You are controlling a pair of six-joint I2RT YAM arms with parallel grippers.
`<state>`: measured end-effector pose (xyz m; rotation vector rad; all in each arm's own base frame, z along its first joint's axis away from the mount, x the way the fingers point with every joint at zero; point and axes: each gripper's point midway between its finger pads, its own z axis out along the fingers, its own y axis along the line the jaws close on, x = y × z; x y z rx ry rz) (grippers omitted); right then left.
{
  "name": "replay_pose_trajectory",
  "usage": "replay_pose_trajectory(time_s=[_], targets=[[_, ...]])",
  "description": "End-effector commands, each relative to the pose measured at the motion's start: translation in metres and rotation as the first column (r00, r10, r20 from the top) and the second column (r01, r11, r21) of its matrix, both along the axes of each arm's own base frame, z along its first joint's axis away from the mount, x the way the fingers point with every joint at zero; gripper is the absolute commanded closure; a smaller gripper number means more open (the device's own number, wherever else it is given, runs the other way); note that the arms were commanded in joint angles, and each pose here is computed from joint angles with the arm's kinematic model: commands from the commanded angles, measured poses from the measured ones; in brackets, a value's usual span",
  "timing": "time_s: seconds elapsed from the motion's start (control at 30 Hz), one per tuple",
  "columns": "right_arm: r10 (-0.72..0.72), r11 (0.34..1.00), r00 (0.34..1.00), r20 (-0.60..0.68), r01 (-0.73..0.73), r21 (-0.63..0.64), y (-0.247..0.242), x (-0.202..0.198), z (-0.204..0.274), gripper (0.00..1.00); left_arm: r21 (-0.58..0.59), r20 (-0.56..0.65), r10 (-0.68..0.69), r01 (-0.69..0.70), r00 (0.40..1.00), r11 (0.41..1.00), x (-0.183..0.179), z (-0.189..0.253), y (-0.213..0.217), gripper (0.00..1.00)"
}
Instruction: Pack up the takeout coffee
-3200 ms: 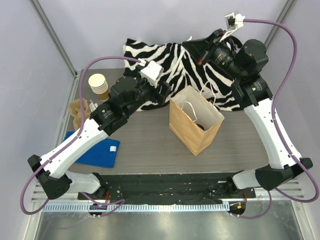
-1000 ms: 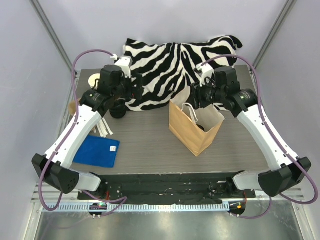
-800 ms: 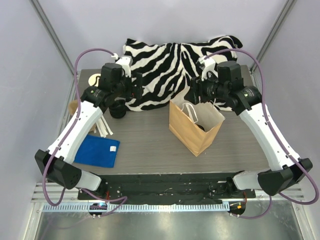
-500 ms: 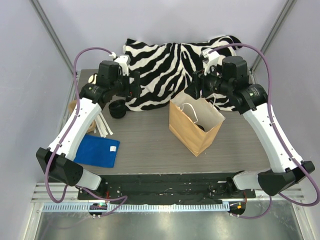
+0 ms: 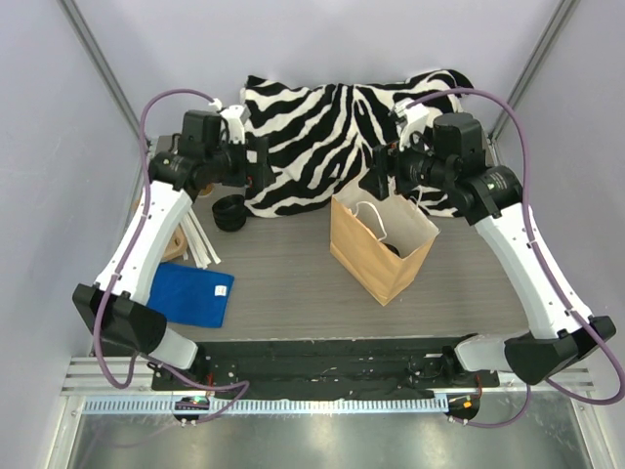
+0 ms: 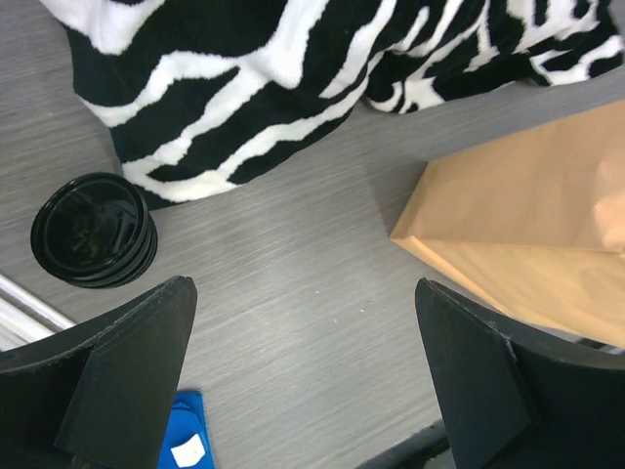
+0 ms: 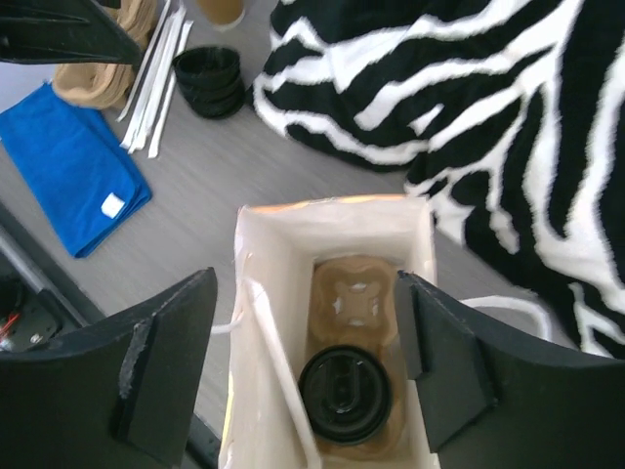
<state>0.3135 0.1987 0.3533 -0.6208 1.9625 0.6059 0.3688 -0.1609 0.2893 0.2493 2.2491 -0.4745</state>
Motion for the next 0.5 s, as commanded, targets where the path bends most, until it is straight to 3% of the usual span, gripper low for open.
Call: replay_pose_trajectory(time_s=[0.0,0.1,0.27,0.4,0.47], targets=[[-0.119,0.992,0.976,0.183,0.108,0.070,-0.017,0.020,0.067,0.16,-0.092,-0.054,-0.045,0.040,0.998,0.995,0.004,0.022,0.007,0.00],[-0.224,0.972,0.949,0.223,0.199,0.127,-0.043,0.038,0.094,0.09,-0.107,-0.071,-0.068,0.060,0.995,0.992,0.006,0.030,0.018,0.00],[-0.388,0.919,0.886,0.252,0.351,0.182,-0.100,0.057,0.118,0.06,-0.074,-0.117,-0.074,0.065,0.990,0.995,0.002,0.035,0.036,0.00],[-0.476,0.876,0.860,0.185,0.446,0.185,-0.141,0.056,0.094,0.06,-0.032,-0.170,-0.051,0.046,0.984,0.998,-0.005,0.020,0.049,0.00],[-0.532,0.845,0.839,0.117,0.516,0.144,-0.166,0.053,0.056,0.06,-0.003,-0.205,-0.070,0.071,0.976,0.998,-0.012,0.010,0.052,0.00]])
